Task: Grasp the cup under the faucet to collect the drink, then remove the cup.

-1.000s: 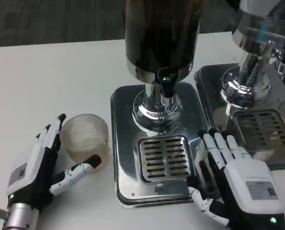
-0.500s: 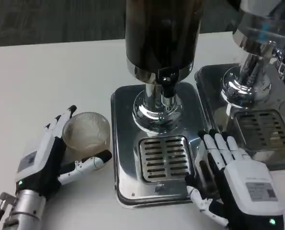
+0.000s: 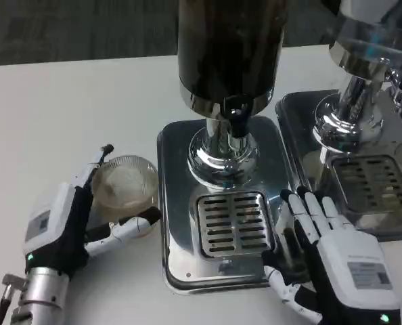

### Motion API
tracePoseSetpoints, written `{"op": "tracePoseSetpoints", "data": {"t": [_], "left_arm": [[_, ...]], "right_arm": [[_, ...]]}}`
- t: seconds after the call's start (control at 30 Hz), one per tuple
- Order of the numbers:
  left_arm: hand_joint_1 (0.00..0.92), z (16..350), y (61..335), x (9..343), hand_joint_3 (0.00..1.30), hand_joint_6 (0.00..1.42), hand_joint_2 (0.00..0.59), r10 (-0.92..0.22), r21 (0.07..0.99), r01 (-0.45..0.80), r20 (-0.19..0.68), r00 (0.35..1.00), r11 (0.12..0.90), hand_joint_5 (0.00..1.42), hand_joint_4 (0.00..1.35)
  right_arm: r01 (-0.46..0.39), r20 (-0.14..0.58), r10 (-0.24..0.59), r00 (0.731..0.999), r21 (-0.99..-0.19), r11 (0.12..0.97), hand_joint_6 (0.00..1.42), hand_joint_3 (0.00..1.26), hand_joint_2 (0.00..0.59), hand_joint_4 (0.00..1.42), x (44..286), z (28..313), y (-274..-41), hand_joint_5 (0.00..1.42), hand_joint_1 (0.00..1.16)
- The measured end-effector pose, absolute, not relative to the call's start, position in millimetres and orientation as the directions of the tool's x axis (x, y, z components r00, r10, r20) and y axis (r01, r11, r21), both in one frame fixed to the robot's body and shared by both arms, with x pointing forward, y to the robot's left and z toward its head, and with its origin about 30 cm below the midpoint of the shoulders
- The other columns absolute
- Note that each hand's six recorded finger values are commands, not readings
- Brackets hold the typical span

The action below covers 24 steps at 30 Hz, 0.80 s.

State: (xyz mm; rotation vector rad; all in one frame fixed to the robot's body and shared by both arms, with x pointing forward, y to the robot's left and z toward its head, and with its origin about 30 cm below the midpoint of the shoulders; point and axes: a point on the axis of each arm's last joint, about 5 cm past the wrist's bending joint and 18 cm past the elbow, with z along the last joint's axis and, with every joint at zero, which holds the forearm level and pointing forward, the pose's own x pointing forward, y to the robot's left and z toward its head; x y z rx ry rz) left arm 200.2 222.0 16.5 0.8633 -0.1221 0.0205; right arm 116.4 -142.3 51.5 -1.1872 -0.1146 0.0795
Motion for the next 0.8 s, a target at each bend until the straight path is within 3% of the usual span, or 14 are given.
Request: {"op": "tracePoseSetpoints", "data": {"t": [0.13, 0.33, 0.8], "left_arm": [[0.446, 16.6, 222.1, 199.8, 0.32, 0.85, 0.055, -0.024, 0.752, -0.091, 0.14, 0.99, 0.653, 0.76, 0.56], [0.525, 15.7, 221.8, 198.9, 0.44, 1.04, 0.033, -0.021, 0.755, -0.106, 0.156, 0.987, 0.647, 0.92, 0.7], [0.584, 8.3, 218.2, 191.8, 0.6, 1.22, 0.0, 0.033, 0.767, -0.214, 0.245, 0.969, 0.605, 1.07, 0.8]], "right_arm": [[-0.001, 0.048, 0.121, 0.991, -0.928, 0.373, 0.14, 0.07, 0.43, 0.0, 116.5, 51.5, -142.4, 0.0, 0.24], [0.0, 0.048, 0.12, 0.992, -0.927, 0.376, 0.14, 0.07, 0.43, 0.0, 116.6, 51.6, -142.0, 0.0, 0.25], [0.003, 0.049, 0.112, 0.992, -0.926, 0.378, 0.15, 0.08, 0.427, 0.0, 117.3, 51.8, -143.1, 0.0, 0.25]]}}
